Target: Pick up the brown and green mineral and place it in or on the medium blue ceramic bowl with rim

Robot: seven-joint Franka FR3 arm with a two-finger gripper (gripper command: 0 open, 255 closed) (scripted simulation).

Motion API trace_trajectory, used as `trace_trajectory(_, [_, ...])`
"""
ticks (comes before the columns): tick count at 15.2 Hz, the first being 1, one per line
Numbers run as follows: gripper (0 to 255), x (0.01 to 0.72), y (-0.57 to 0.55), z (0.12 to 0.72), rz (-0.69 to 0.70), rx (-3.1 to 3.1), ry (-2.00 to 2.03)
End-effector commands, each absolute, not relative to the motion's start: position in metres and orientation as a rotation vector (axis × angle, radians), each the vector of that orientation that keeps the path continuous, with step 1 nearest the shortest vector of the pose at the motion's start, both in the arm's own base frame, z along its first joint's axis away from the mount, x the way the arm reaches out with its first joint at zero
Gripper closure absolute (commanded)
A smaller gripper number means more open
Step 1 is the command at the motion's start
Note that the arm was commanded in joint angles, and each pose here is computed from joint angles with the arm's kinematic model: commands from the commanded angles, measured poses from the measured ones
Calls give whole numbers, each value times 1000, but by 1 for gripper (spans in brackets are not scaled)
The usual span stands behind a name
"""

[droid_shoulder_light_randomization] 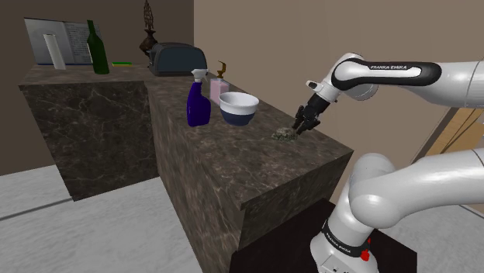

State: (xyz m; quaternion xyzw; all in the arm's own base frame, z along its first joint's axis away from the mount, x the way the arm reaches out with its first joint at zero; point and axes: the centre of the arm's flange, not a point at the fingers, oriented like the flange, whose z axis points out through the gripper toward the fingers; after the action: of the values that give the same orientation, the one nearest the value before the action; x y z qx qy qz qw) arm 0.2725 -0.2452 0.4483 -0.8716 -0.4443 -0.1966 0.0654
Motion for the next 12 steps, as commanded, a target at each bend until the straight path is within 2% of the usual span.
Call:
trace_trajectory(1, [255,272,-242,454,-573,-2617,-1342])
trace_trajectory(6, [255,272,-243,470,-575,-2618,-1342])
trace_trajectory(7, [0,272,-243,470,-575,-2618,-1342])
trace_trajectory(10, [0,243,-159,478,-520,-3133,-628])
trace_trajectory(12, [0,251,-99,475,-452,-3363,-49])
